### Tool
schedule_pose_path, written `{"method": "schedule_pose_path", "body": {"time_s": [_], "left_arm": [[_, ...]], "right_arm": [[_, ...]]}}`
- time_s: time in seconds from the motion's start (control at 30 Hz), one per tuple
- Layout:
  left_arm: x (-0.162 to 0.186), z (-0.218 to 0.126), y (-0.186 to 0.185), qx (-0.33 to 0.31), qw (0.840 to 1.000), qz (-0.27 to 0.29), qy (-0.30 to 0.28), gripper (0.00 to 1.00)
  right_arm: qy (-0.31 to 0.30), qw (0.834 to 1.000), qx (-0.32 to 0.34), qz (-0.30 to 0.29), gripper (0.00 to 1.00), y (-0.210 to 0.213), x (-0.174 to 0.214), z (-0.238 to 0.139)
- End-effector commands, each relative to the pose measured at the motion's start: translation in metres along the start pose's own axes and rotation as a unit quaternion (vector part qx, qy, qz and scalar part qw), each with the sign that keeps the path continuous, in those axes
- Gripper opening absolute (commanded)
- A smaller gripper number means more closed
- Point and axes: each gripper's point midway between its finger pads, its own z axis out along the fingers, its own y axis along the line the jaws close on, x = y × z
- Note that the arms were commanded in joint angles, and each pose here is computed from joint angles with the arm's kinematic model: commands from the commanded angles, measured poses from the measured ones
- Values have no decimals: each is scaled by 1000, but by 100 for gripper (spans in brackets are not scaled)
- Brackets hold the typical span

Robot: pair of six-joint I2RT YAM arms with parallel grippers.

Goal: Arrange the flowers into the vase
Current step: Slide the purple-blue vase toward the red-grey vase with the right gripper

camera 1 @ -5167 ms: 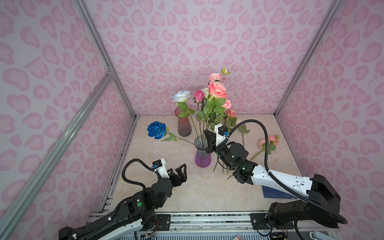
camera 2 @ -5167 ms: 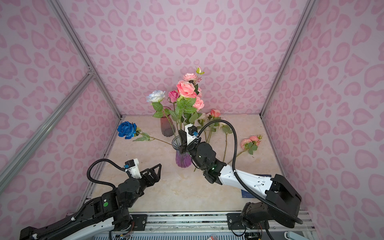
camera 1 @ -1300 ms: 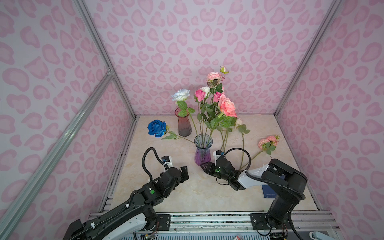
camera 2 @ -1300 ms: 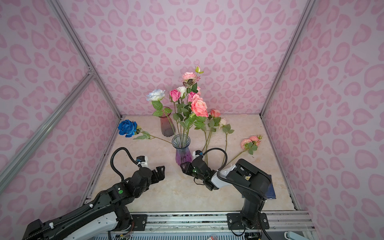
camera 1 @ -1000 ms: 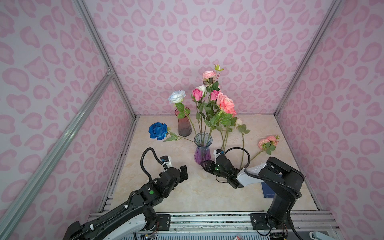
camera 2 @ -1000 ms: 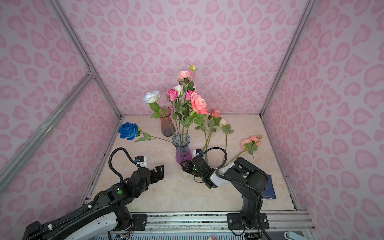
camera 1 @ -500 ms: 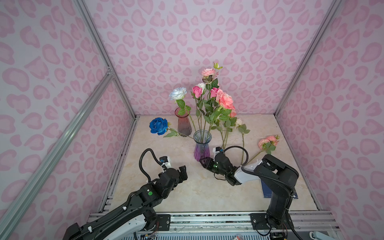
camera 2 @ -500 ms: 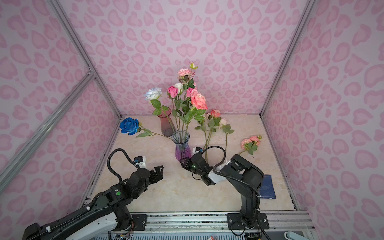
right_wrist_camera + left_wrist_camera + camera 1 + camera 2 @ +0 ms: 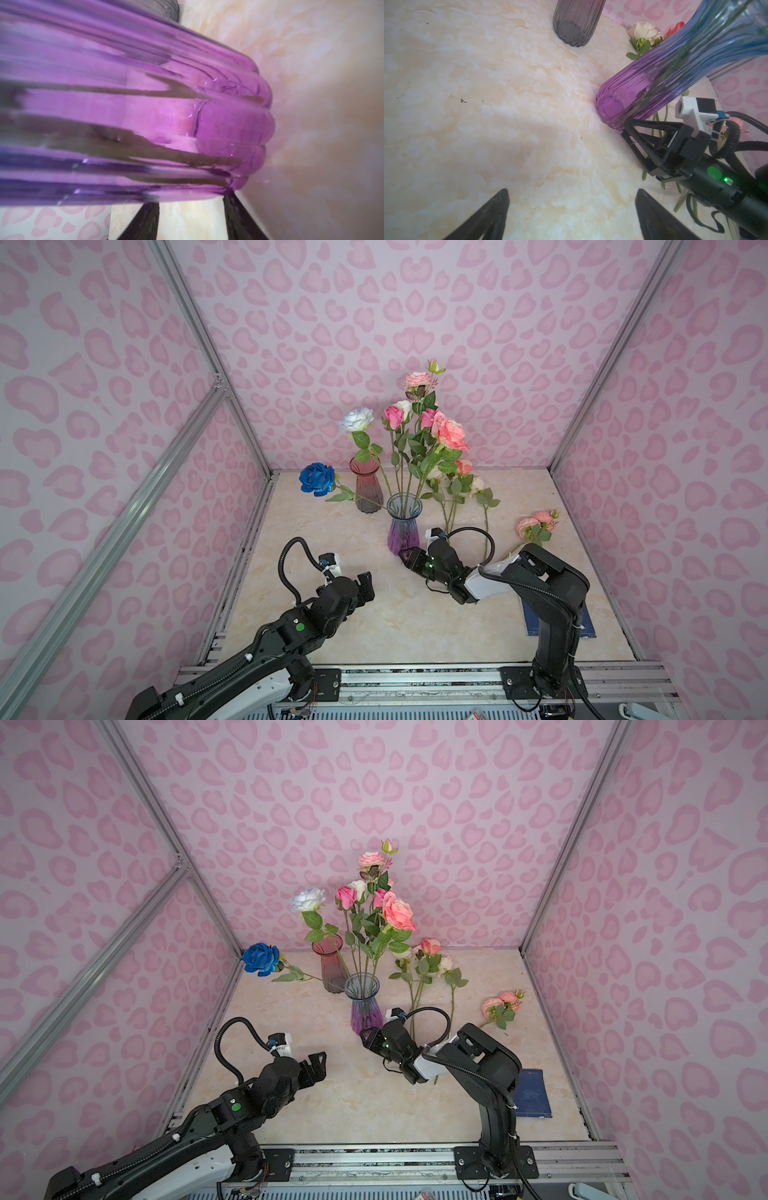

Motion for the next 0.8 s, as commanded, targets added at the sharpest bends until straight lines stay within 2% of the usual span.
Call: {"method": "schedule_pose_path", "body": {"time_s": [0.0,0.77], "left_arm": [[-3,0,2,-5,1000,3,-8,96],[-7,-1,-1,-1,1000,9,-14,95]], "right_arm": [[-4,1000,2,-11,51,0,-4,4],[-27,999,17,2,51,-3,-32,34]]}}
